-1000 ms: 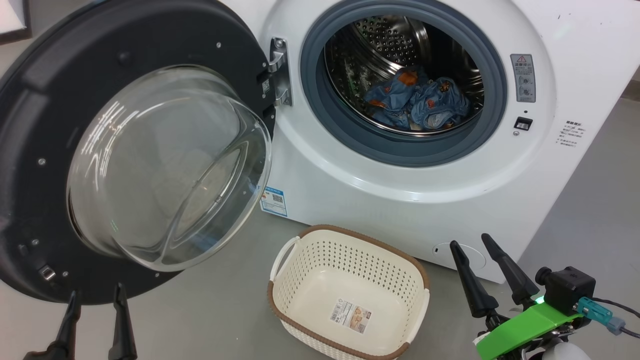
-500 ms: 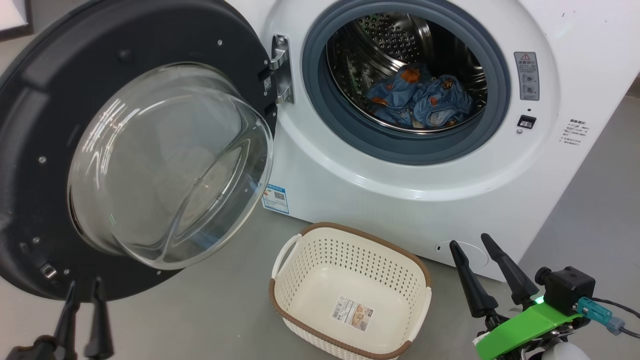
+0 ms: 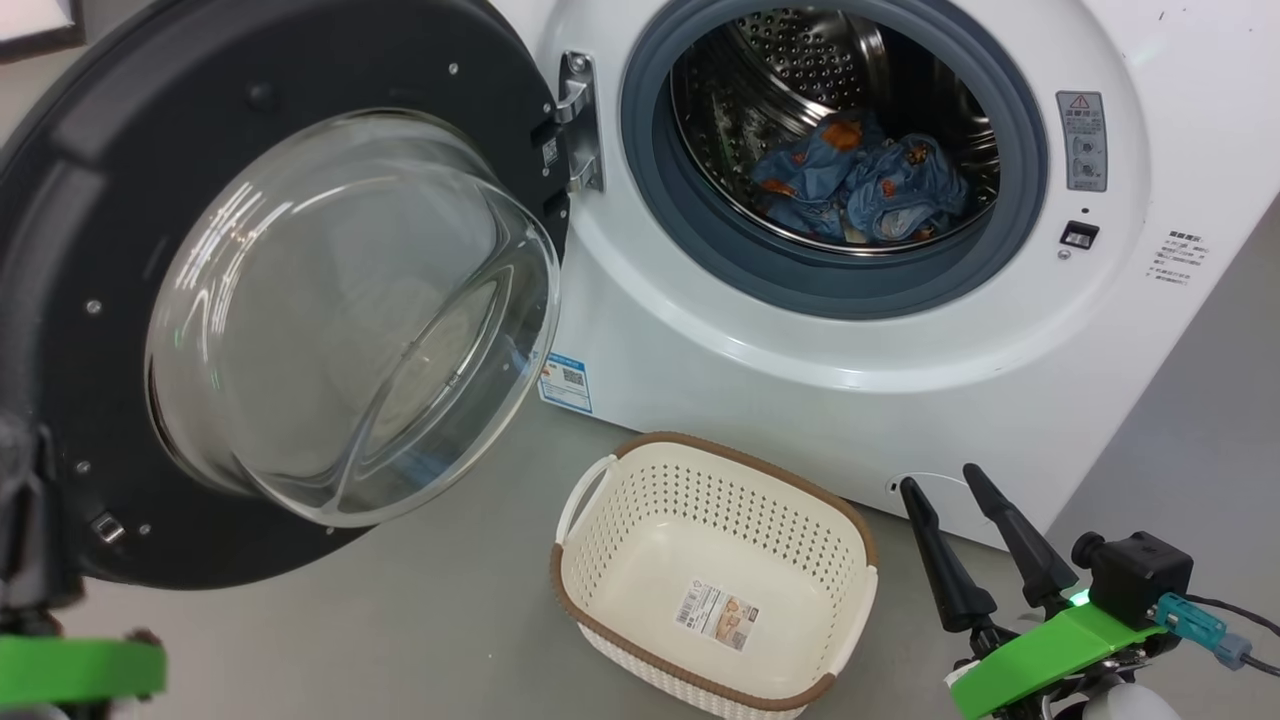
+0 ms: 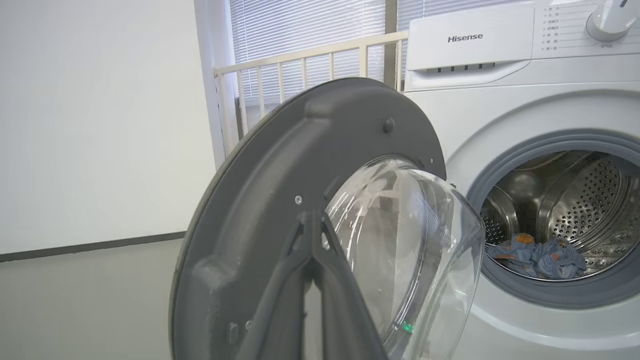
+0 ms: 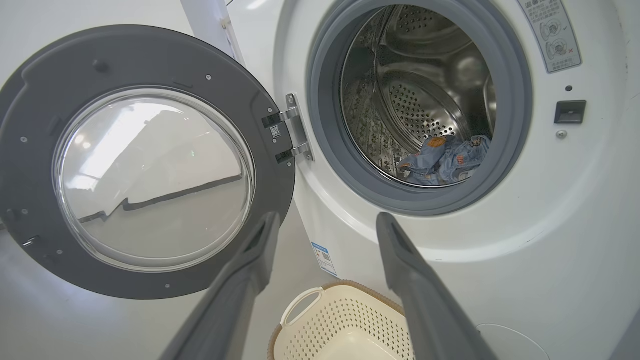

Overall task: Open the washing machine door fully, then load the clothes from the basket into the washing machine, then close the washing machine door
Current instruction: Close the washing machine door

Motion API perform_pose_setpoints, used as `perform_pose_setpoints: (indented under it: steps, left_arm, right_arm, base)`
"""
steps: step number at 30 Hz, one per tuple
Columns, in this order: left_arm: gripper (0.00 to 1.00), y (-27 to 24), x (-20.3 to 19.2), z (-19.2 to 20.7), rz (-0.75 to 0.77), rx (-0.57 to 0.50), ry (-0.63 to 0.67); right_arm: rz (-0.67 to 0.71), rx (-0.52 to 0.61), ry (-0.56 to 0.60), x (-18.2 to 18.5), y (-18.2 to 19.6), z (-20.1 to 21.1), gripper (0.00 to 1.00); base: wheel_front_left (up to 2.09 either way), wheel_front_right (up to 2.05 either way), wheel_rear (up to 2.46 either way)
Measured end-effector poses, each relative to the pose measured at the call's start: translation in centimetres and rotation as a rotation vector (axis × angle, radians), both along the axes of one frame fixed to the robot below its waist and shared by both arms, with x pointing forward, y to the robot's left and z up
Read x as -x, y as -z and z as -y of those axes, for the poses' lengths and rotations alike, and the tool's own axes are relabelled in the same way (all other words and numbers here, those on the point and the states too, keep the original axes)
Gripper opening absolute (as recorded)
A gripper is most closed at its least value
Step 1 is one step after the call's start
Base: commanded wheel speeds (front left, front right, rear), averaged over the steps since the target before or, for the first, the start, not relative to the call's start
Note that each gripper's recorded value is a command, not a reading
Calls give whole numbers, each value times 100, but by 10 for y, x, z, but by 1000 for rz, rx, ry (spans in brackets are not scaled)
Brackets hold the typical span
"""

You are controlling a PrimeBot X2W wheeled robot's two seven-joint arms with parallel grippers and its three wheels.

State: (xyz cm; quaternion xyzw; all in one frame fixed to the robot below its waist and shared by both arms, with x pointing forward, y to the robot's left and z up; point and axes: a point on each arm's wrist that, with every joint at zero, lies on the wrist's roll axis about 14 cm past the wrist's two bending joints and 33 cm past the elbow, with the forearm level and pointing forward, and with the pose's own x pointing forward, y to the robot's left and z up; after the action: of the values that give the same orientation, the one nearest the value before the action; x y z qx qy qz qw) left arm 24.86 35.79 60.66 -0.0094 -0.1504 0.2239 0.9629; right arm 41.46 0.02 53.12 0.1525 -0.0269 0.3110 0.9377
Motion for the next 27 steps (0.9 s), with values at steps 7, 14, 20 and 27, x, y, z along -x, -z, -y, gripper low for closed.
perform_pose_setpoints:
  steps: [7, 14, 20, 27]
  left_arm:
    - [0, -40, -5, -24, 94, 66, 19]
    - [0, -79, -16, -67, 167, 165, 30]
    - [0, -78, -20, -120, 239, 438, 2]
    - [0, -41, -34, -151, 235, 779, -2]
  right_arm:
    - [-11, -10, 5, -3, 3, 0, 100]
    - [-31, -11, 6, -7, 11, 0, 100]
    - [-43, -8, 18, -11, 17, 5, 100]
    - [-54, -7, 35, -16, 22, 12, 100]
  base:
    - [0, 0, 0]
    - [0, 0, 0]
    - [0, 0, 0]
    - [0, 0, 0]
